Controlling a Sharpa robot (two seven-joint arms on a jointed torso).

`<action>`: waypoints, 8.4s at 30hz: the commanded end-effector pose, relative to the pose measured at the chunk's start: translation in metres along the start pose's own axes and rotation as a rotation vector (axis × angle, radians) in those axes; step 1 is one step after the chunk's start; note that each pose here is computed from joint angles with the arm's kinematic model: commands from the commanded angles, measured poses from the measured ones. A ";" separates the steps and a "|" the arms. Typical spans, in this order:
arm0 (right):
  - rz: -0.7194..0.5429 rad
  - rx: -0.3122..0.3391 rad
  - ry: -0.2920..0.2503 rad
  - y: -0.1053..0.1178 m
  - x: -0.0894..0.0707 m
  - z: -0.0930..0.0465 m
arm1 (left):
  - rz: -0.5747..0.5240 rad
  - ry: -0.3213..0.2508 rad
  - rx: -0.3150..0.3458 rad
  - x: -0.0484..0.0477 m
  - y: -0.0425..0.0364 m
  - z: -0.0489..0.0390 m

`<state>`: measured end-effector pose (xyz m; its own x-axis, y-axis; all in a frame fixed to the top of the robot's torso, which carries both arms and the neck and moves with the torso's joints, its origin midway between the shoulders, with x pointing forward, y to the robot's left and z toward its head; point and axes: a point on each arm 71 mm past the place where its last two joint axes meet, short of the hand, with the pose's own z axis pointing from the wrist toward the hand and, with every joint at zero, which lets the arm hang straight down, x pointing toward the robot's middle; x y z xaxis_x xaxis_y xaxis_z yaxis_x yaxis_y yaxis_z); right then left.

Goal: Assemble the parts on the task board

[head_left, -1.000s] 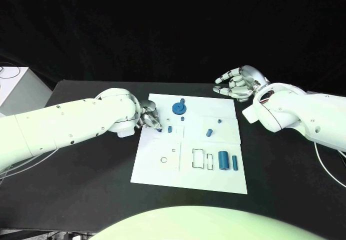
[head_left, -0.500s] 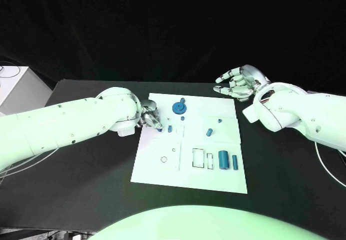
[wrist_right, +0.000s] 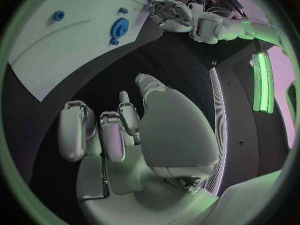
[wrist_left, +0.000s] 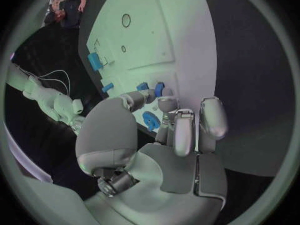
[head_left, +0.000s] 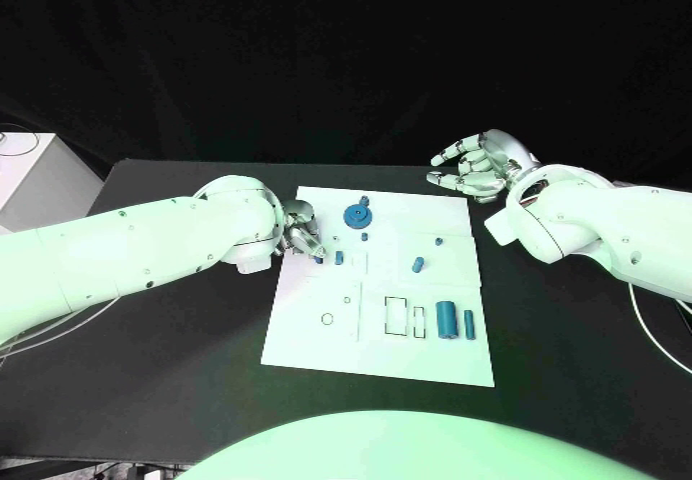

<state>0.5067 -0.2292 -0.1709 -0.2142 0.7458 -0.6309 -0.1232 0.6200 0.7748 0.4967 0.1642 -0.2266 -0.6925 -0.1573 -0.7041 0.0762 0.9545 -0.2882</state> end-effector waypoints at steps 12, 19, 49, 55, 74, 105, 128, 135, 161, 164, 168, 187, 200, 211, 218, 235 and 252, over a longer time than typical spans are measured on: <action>-0.003 -0.014 0.013 0.001 0.001 0.000 | -0.008 0.036 0.010 0.0103 -0.0029 0.0036; -0.003 -0.014 0.013 0.001 0.001 0.000 | -0.015 0.026 0.009 0.0095 -0.0030 0.0046; -0.004 -0.013 0.007 0.000 -0.001 -0.001 | -0.013 0.005 -0.005 0.0068 0.0069 0.0017; -0.004 -0.013 0.008 -0.001 -0.001 -0.001 | -0.019 -0.006 0.002 0.0053 0.0080 -0.0035; 0.000 -0.012 0.007 -0.002 0.000 -0.002 | -0.144 -0.041 0.058 -0.0068 0.0062 -0.0246; 0.006 -0.024 0.001 0.000 0.001 0.000 | 0.110 -0.426 0.538 -0.0247 -0.0650 0.0082; 0.007 -0.026 0.005 0.000 0.002 -0.001 | 0.350 -0.339 0.424 -0.0045 -0.0695 0.0228; 0.008 -0.028 0.007 0.001 0.003 0.000 | 0.354 -0.334 0.416 -0.0025 -0.0709 0.0260; 0.009 -0.028 0.012 0.002 0.004 -0.001 | 0.340 -0.293 0.433 0.0067 -0.0742 0.0330; 0.009 -0.028 0.012 0.002 0.004 0.000 | 0.338 -0.291 0.436 0.0069 -0.0744 0.0329; 0.009 -0.028 0.012 0.002 0.004 0.000 | 0.338 -0.288 0.435 0.0069 -0.0740 0.0331; 0.009 -0.029 0.013 0.002 0.004 -0.001 | 0.292 -0.368 0.451 -0.0003 -0.0670 0.0300; 0.008 -0.026 0.010 0.001 0.002 -0.002 | 0.183 -0.395 0.491 -0.0131 -0.0533 0.0028; 0.007 -0.023 0.006 -0.001 0.001 -0.002 | 0.162 -0.359 0.439 -0.0178 -0.0308 -0.0026; 0.007 -0.023 0.006 -0.001 0.001 -0.001 | 0.169 -0.350 0.406 -0.0189 -0.0220 0.0029; 0.007 -0.024 0.007 0.000 0.001 -0.001 | 0.186 -0.320 0.392 -0.0109 -0.0208 0.0112; 0.006 -0.024 0.007 0.000 0.001 -0.001 | 0.192 -0.302 0.393 -0.0079 -0.0227 0.0120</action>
<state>0.5063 -0.2302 -0.1722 -0.2129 0.7520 -0.6238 -0.1305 0.6109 0.7809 0.5101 0.1433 -0.2215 -0.3940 -0.1216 -0.9110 0.4793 0.8186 -0.3165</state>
